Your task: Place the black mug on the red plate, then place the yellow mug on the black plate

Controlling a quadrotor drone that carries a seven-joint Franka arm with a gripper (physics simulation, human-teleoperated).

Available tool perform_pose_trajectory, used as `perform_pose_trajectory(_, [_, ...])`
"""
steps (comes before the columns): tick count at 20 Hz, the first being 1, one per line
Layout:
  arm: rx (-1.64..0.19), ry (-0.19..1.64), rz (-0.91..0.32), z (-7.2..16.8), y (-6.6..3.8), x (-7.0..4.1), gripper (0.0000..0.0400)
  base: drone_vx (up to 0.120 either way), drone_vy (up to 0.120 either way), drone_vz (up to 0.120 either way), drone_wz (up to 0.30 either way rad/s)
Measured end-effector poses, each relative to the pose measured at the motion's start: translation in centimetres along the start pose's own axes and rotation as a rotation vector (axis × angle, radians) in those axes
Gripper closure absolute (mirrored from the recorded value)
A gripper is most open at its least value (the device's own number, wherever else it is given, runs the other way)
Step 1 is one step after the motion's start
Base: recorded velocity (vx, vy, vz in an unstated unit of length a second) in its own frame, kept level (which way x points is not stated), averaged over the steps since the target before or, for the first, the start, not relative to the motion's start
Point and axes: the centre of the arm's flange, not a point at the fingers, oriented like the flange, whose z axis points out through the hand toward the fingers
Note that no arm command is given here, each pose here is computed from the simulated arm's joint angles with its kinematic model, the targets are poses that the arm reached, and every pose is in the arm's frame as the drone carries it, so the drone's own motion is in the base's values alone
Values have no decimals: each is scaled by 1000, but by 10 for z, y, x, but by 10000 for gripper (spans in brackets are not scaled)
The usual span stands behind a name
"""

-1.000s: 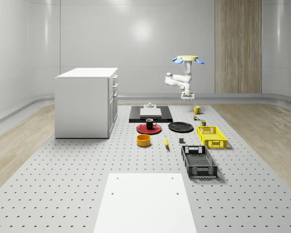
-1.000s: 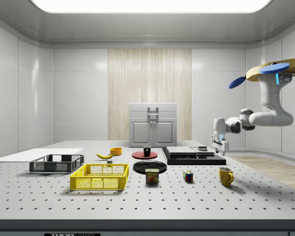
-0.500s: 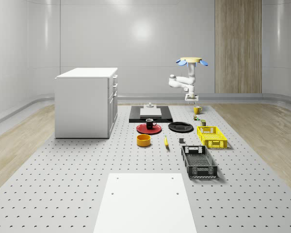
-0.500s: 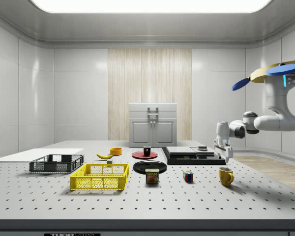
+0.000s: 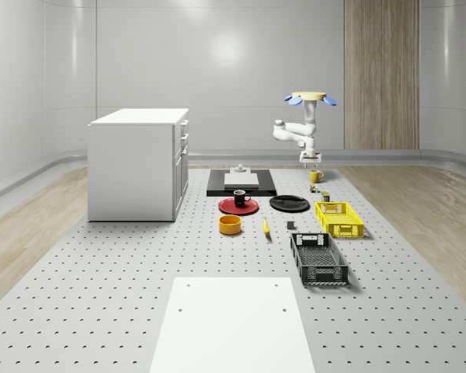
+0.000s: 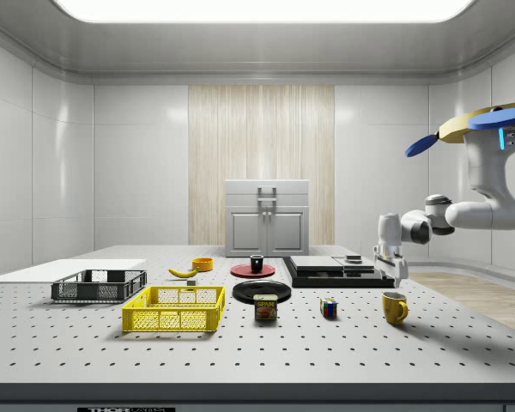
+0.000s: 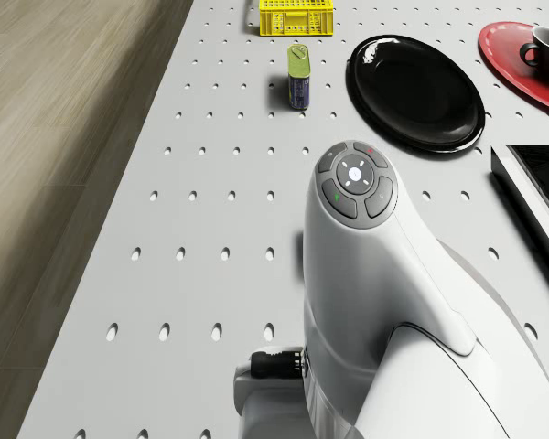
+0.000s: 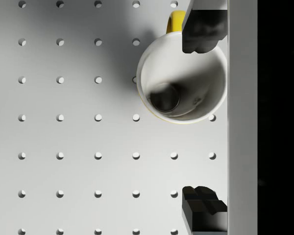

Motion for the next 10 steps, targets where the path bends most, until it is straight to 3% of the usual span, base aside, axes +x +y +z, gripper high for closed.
perform_pose_trajectory(10, [0, 0, 0, 31, 0, 0, 0, 0, 0, 0, 0])
